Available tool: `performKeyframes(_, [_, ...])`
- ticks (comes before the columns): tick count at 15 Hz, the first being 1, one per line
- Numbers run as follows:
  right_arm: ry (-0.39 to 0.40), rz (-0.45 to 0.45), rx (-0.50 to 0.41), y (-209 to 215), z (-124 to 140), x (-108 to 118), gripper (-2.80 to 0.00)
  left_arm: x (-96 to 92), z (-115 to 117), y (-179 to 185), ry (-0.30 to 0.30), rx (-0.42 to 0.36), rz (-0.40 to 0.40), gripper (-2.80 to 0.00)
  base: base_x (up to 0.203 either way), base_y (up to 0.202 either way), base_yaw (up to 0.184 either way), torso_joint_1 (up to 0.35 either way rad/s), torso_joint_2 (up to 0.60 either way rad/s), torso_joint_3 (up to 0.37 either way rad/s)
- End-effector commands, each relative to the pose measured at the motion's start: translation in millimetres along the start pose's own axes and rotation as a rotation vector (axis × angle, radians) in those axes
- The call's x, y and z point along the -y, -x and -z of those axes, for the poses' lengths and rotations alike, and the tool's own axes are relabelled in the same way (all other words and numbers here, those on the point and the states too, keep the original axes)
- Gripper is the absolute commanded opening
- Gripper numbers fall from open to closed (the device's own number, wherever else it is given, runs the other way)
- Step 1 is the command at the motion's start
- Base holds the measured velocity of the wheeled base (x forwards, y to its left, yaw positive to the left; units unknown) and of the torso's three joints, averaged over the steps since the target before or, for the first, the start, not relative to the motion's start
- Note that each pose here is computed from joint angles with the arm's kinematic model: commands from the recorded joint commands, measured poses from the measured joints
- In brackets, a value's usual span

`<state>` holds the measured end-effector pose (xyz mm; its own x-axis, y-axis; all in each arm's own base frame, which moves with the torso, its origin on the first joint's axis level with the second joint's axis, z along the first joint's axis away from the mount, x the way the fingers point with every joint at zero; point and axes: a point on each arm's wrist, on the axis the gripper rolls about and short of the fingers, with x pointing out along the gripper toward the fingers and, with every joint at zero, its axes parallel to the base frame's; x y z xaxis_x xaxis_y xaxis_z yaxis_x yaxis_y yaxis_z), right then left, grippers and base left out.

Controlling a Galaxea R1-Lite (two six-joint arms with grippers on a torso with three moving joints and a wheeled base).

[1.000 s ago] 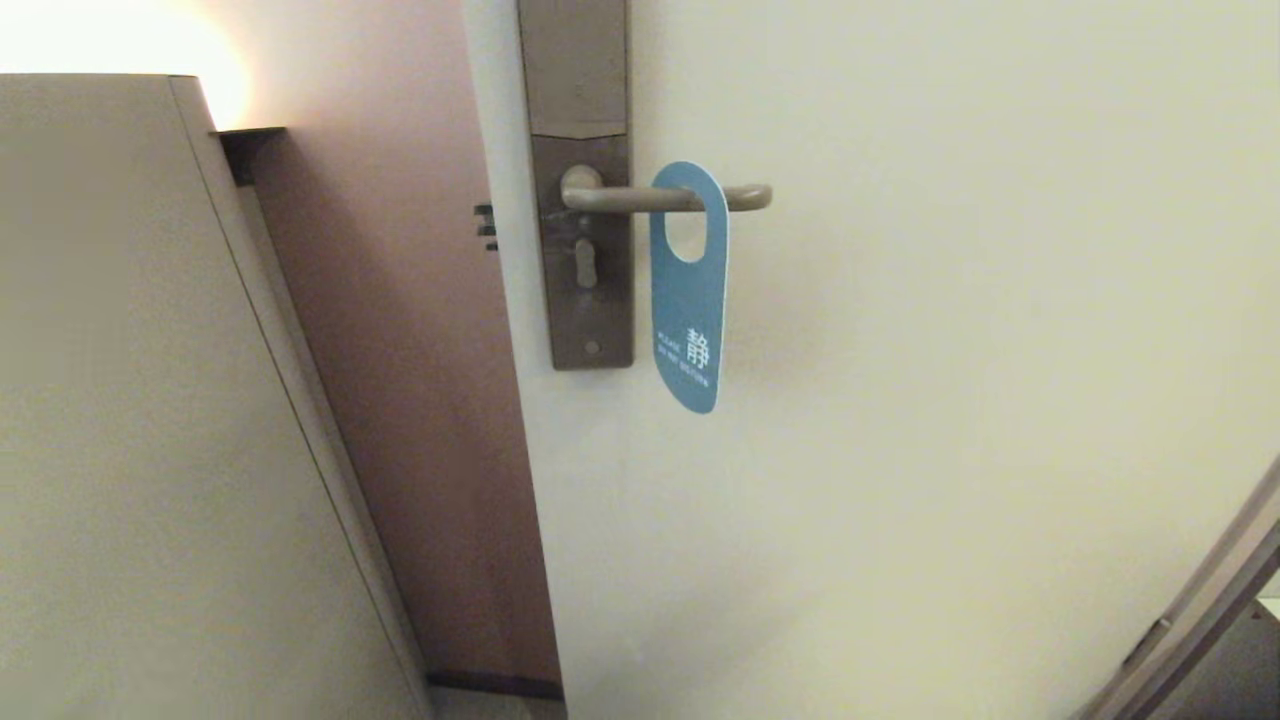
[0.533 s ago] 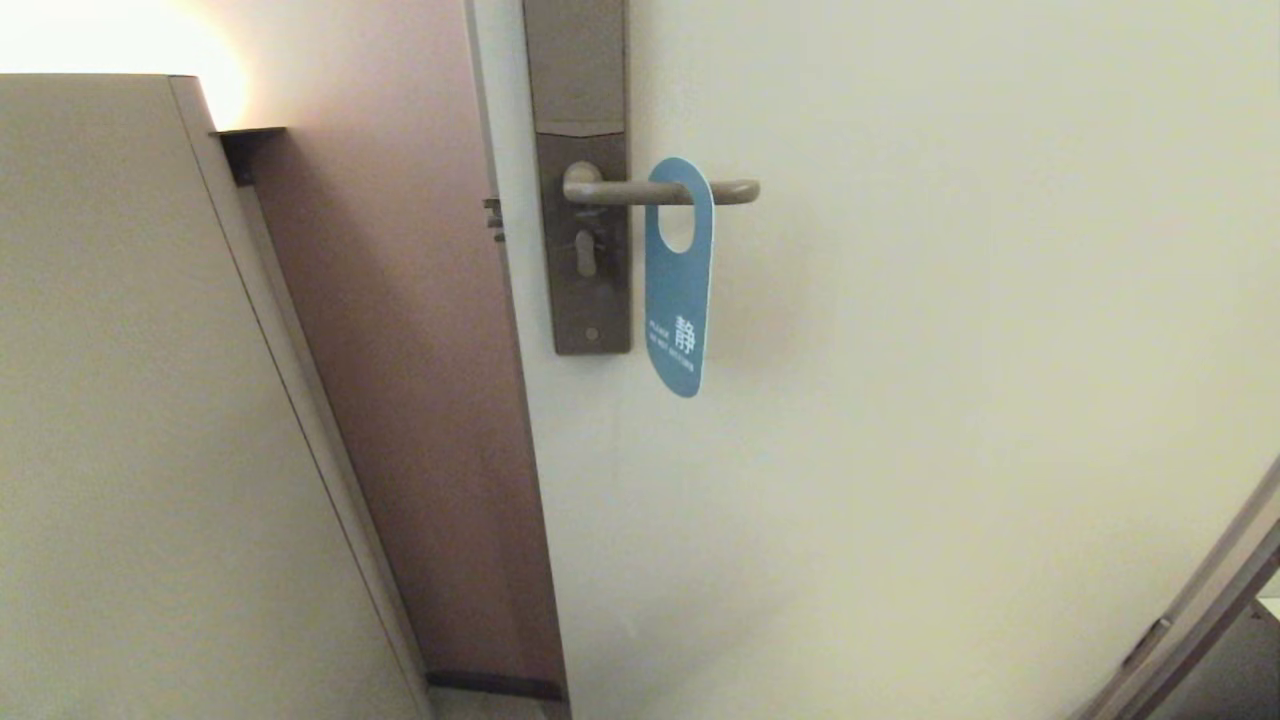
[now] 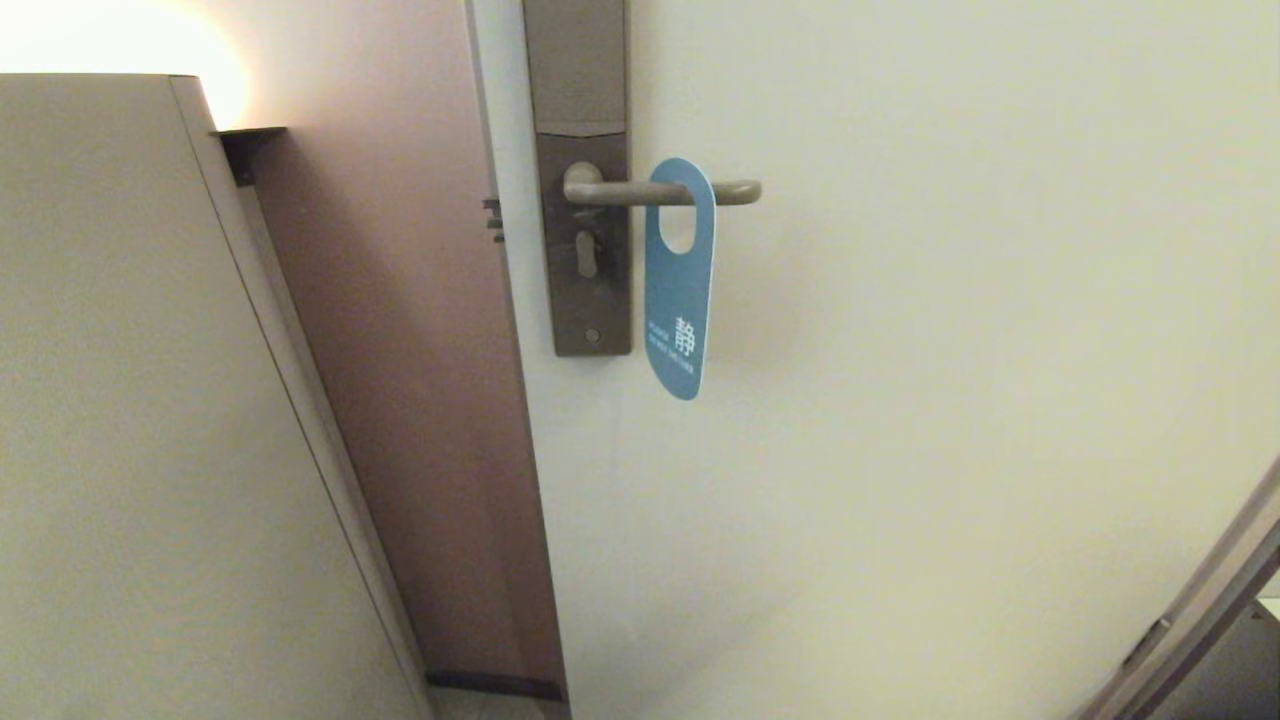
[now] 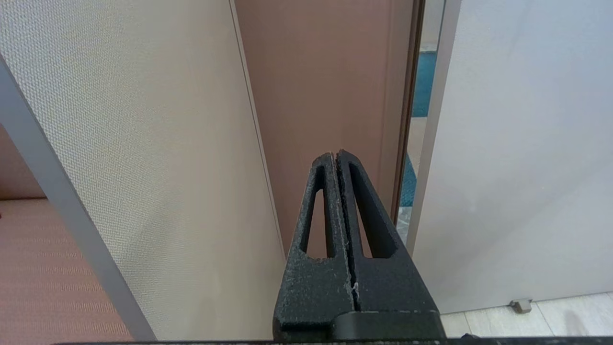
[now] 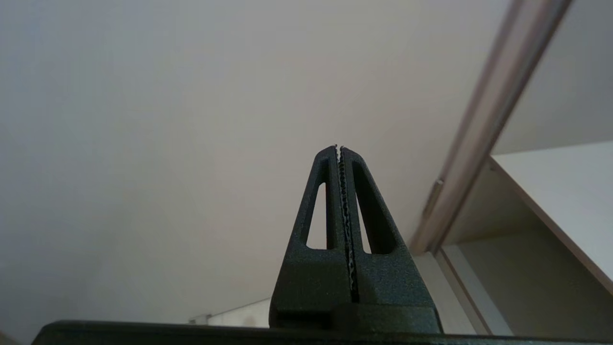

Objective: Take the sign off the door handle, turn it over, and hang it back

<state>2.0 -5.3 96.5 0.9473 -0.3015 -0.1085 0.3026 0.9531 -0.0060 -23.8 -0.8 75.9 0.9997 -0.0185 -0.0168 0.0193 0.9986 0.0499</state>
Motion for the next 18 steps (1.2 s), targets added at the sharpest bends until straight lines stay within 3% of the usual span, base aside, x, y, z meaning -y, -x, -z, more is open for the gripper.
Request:
performKeyframes(1, [0.002,-0.039,0.014,1,0,0,-2.80,0.0,0,0,0.000,-0.002,0.000,-2.80,0.000,0.000,0.000,0.000,0.00,0.000])
performKeyframes(6, [-0.016,-0.143,0.107,15,5,3,-2.80,0.0,0,0,0.000,-0.002,0.000,-2.80,0.000,0.000,0.000,0.000,0.00,0.000])
performKeyframes(9, [0.002,-0.305,0.106,21,18,1,-2.80,0.0,0,0,0.000,-0.002,-0.001,-2.80,0.000,0.000,0.000,0.000,0.00,0.000])
performKeyframes(18, [-0.008,-0.322,0.112,23,23,2,-2.80,0.0,0,0,0.000,-0.002,0.000,-2.80,0.000,0.000,0.000,0.000,0.00,0.000])
